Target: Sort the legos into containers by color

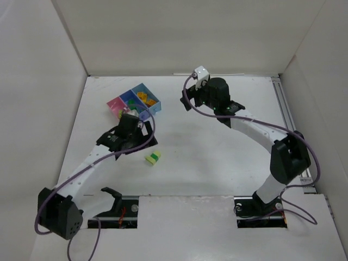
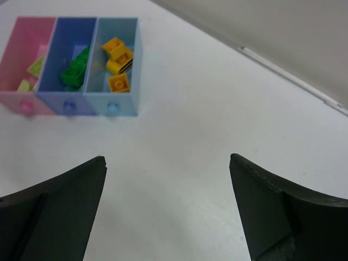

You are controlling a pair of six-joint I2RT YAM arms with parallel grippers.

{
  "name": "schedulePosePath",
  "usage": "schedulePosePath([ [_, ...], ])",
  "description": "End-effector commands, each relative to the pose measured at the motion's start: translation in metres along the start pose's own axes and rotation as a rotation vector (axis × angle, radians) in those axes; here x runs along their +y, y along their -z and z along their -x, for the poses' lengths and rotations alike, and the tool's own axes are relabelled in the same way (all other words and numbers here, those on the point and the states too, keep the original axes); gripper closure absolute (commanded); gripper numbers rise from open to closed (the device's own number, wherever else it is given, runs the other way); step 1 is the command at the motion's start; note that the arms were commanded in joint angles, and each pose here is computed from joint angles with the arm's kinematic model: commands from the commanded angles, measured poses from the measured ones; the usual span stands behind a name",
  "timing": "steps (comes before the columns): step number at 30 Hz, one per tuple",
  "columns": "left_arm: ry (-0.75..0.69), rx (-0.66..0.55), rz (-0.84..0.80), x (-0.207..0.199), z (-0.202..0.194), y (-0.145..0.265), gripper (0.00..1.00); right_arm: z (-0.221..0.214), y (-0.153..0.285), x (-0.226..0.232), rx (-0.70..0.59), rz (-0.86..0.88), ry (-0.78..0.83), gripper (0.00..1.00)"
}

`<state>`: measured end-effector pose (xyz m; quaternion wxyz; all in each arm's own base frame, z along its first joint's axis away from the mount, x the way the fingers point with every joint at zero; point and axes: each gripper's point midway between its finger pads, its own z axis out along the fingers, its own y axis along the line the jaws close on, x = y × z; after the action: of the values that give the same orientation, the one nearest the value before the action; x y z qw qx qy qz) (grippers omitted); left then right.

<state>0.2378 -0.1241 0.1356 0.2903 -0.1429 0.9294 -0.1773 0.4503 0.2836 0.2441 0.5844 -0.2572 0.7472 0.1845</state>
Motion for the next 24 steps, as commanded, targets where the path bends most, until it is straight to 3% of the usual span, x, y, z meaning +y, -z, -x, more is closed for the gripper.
schedulePosePath([
  [1,-0.116,-0.018,0.003,-0.029,-0.004,-0.012,0.00,0.006,0.022,0.030,-0.040,0.074,0.044,0.00],
  [6,-0.222,0.059,0.047,-0.037,-0.024,-0.049,0.00,-0.010,0.045,0.028,-0.022,0.091,0.037,0.00],
  [13,-0.292,0.040,0.199,-0.023,-0.031,-0.071,0.05,-0.026,0.056,0.026,0.017,0.120,0.024,0.02],
  [21,-0.440,0.010,0.272,-0.023,-0.038,-0.086,0.25,-0.042,0.055,0.021,0.073,0.143,0.013,0.03],
  [24,-0.466,0.028,0.318,-0.016,-0.043,-0.090,0.26,-0.040,0.056,0.018,0.074,0.145,0.010,0.04],
])
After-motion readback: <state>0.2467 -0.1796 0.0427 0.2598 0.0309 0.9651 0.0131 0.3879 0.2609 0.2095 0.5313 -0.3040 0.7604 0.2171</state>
